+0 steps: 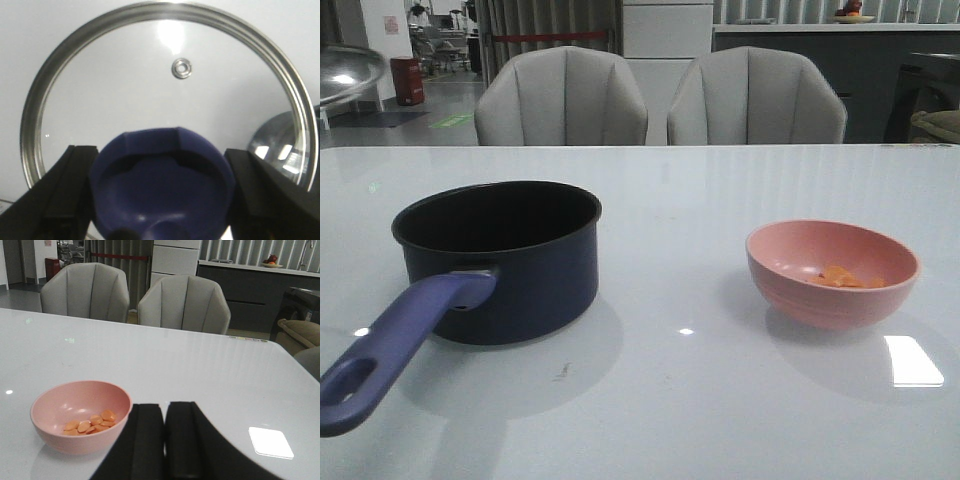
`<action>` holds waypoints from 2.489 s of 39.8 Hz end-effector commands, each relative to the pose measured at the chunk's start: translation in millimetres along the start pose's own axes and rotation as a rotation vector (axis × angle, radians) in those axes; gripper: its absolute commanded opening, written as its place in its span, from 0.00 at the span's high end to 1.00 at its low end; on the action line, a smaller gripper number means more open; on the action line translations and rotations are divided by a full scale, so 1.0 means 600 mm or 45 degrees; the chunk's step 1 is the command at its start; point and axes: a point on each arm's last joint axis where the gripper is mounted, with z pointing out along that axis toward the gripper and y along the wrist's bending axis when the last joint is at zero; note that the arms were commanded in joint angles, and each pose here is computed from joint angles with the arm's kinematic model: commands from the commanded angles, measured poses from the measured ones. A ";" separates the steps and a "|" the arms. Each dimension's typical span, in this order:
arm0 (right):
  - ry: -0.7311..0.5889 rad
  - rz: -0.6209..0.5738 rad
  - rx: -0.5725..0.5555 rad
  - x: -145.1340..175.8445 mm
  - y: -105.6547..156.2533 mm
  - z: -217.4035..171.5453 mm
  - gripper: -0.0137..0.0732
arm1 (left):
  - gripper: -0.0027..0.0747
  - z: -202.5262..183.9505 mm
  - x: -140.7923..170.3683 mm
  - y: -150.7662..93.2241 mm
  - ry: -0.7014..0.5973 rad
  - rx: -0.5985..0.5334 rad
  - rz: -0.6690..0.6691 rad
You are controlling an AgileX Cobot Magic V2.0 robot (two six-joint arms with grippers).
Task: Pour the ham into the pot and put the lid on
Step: 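Grasp the knob and lift the lid off the saucepan with left gripper, then set the glass lid down on the table beside the saucepan, left gripper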
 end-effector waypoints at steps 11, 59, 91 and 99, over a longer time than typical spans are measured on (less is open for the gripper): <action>-0.128 -0.028 0.014 -0.016 -0.001 -0.003 0.66 | 0.63 0.081 0.052 0.076 -0.028 0.026 -0.063; -0.128 -0.028 0.014 -0.016 -0.001 -0.003 0.66 | 0.18 0.193 0.085 0.051 0.206 0.114 0.056; -0.128 -0.028 0.014 -0.016 -0.001 -0.003 0.66 | 0.18 -0.125 0.263 0.042 -0.831 0.334 0.174; -0.128 -0.028 0.014 -0.016 -0.001 -0.003 0.66 | 0.18 -0.162 0.349 0.062 -1.088 0.402 0.181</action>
